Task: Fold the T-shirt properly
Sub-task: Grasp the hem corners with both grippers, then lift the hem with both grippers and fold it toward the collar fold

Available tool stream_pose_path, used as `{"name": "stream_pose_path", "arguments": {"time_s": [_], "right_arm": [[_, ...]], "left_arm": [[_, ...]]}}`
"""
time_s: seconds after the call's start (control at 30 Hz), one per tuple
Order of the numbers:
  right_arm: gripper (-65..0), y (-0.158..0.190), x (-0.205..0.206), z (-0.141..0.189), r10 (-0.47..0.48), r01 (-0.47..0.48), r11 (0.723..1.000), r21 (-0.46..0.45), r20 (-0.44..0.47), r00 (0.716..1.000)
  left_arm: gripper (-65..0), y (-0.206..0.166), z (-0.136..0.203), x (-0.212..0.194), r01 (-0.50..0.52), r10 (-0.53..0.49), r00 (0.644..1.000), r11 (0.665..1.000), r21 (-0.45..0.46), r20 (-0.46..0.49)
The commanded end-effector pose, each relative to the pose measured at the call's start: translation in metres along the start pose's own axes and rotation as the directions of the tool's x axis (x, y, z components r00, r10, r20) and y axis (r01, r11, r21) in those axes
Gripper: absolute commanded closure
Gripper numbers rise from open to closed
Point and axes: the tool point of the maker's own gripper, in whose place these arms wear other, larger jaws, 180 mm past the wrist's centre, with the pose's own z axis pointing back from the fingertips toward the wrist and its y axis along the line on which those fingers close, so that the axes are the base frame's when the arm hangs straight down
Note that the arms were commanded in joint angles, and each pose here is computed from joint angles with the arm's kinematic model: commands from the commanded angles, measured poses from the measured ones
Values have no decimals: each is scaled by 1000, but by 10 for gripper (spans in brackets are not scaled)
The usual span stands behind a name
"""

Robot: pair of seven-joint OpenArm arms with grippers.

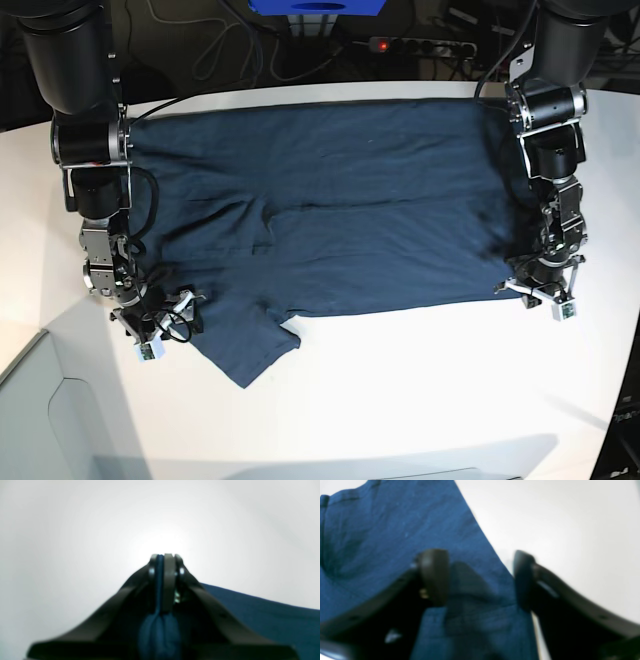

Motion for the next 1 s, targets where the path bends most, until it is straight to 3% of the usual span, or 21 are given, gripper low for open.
{"name": "stream_pose_path", "arguments": {"time_s": [0.0, 0.13, 0.27, 0.4, 0.73, 0.97], "right_arm": [[-237, -5, 10, 1, 8, -7, 1000, -9, 5, 1000], [0, -3, -3, 2, 3, -3, 1000, -6, -16, 1000], [0, -8, -5, 4, 0, -1, 1000, -13, -39, 999], [-1, 0, 13, 10, 55, -55, 998, -3, 6, 998], [-1, 8, 52, 84, 210, -200, 976, -85, 128, 969], [-1, 17, 41, 132, 254, -234, 963, -133, 160, 954]], "left_arm": [[0, 4, 0, 18, 5, -5, 999, 1000, 6, 32], [0, -4, -1, 19, -4, 4, 999, 1000, -6, 40], [0, -4, 6, 23, 12, -11, 997, 1000, -10, 72], [0, -11, 26, 39, 81, -77, 989, 996, -28, 124], [0, -38, 73, 80, 206, -189, 957, 977, -57, 222], [0, -29, 104, 83, 206, -191, 945, 978, -31, 265]]}}
